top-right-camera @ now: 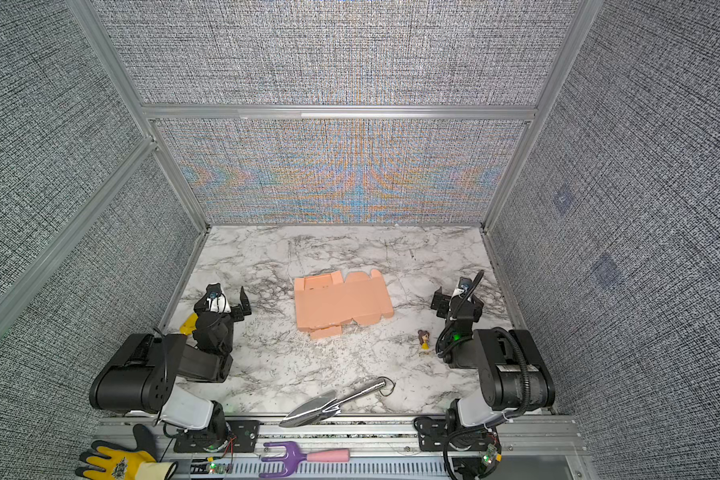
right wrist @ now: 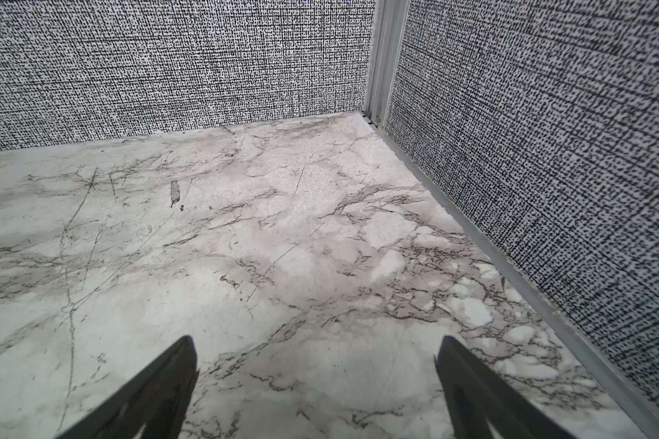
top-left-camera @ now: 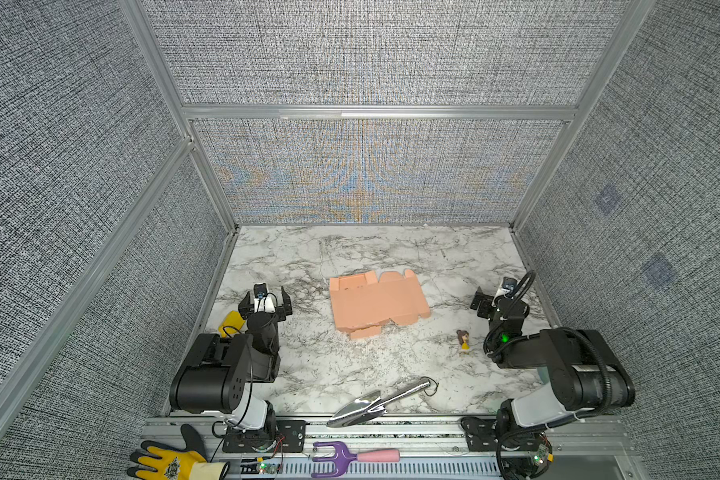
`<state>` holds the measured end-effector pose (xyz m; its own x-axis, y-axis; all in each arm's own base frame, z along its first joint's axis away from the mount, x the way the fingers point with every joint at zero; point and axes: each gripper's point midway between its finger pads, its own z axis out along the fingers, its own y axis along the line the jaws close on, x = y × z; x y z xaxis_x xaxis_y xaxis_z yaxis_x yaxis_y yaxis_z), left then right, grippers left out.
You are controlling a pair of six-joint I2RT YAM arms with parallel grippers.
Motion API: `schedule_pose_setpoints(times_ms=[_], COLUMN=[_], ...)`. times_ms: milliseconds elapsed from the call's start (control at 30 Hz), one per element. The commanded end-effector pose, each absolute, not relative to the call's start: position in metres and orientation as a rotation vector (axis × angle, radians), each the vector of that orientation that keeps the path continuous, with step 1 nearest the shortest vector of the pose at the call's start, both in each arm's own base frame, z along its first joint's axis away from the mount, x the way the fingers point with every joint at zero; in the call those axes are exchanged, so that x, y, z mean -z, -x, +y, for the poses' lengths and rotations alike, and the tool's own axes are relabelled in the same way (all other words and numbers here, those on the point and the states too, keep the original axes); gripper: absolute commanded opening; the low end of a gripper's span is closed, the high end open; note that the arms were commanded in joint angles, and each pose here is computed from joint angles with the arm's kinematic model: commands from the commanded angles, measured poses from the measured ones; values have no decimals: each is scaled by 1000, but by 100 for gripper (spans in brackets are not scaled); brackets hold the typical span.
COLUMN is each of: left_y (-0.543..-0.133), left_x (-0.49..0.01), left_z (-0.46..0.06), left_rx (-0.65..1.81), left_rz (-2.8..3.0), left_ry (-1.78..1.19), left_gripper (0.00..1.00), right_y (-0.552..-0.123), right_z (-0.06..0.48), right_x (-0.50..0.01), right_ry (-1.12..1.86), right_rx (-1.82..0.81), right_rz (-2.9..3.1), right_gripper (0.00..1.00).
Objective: Assemble paper box
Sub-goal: Fold the bottom flaps of the flat cardboard box at the center of the table.
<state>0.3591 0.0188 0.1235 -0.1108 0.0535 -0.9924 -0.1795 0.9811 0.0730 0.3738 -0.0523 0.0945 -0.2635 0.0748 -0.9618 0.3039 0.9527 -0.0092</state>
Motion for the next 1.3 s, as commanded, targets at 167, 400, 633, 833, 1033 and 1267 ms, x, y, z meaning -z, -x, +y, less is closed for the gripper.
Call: schedule_pose_setpoints(times_ms=[167, 400, 633, 833, 1033, 1267], left_y=[-361, -360, -359, -365, -384, -406], left_x=[-129, -129, -135, -147, -196, -229], left_z=[19, 19, 21, 13, 19, 3], left_rx=[-193, -194, -210, -272, -281, -138], left_rz=[1652, 1650, 1643, 1660, 1693, 1885], left_ry=[107, 108, 128, 97, 175, 244], left_gripper=[99, 99, 100, 99, 99, 95], right_y=[-377, -375, -370, -363, -363, -387], right_z=[-53, -54, -46, -49, -50, 4], right_x=[-102, -103, -114, -130, -162, -203], right_ry=[-287, -289, -251, -272, -323, -239], right_rx=[224, 236, 258, 285, 347, 94], right_rz=[1804, 1797, 1766, 1743, 1739, 1833], right_gripper=[99, 99, 99, 99, 99, 99])
